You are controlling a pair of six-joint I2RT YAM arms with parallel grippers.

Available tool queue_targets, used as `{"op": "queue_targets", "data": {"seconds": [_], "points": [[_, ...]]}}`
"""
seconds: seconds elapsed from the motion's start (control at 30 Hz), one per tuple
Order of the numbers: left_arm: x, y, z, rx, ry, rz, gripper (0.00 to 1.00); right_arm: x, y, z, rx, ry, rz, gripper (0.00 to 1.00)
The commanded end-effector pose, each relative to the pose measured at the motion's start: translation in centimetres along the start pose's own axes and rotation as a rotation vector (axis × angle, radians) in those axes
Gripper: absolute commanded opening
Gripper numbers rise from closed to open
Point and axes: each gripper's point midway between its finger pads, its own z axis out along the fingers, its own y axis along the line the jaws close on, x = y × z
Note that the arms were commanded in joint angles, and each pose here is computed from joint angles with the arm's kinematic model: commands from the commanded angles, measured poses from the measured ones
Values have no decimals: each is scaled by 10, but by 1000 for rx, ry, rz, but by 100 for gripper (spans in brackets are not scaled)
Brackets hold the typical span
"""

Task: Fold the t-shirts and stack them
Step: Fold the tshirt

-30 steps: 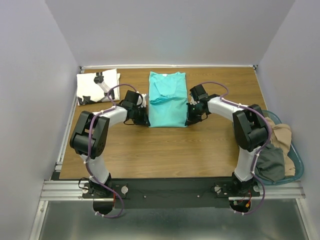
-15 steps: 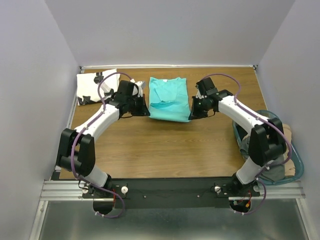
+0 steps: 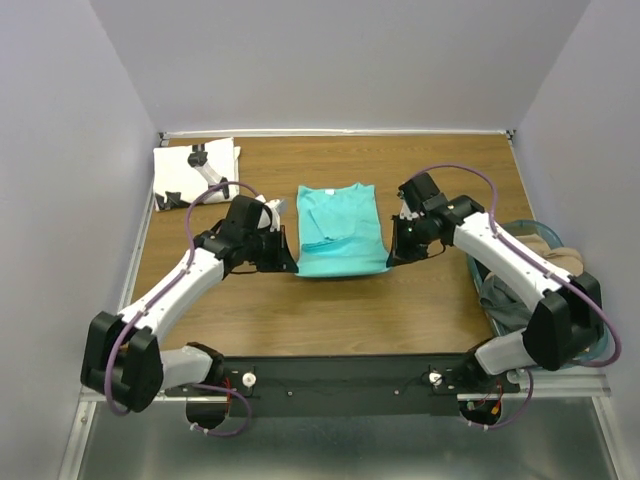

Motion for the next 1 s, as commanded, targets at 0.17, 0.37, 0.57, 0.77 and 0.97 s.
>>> {"op": "queue_targets", "data": {"seconds": [0.17,0.37,0.57,0.77,0.97], "points": [[21,-46,-50,75,-22,-104,0,37,2,-57,32,24,102,0],[11,-57,-60,95,-59,-128,0,16,9,-77,41,-60,144,1],[-4,-54,-54,52,-64,-113,0,-6,7,-76,104,-110,163,1],[-16,-47,-43,23,-45,-96,0,-28,-2,-72,190,-160,144,0],[-33,-34,-34,-1,-43,-91,0,-50,-8,-63,270,-177,106,0]]}}
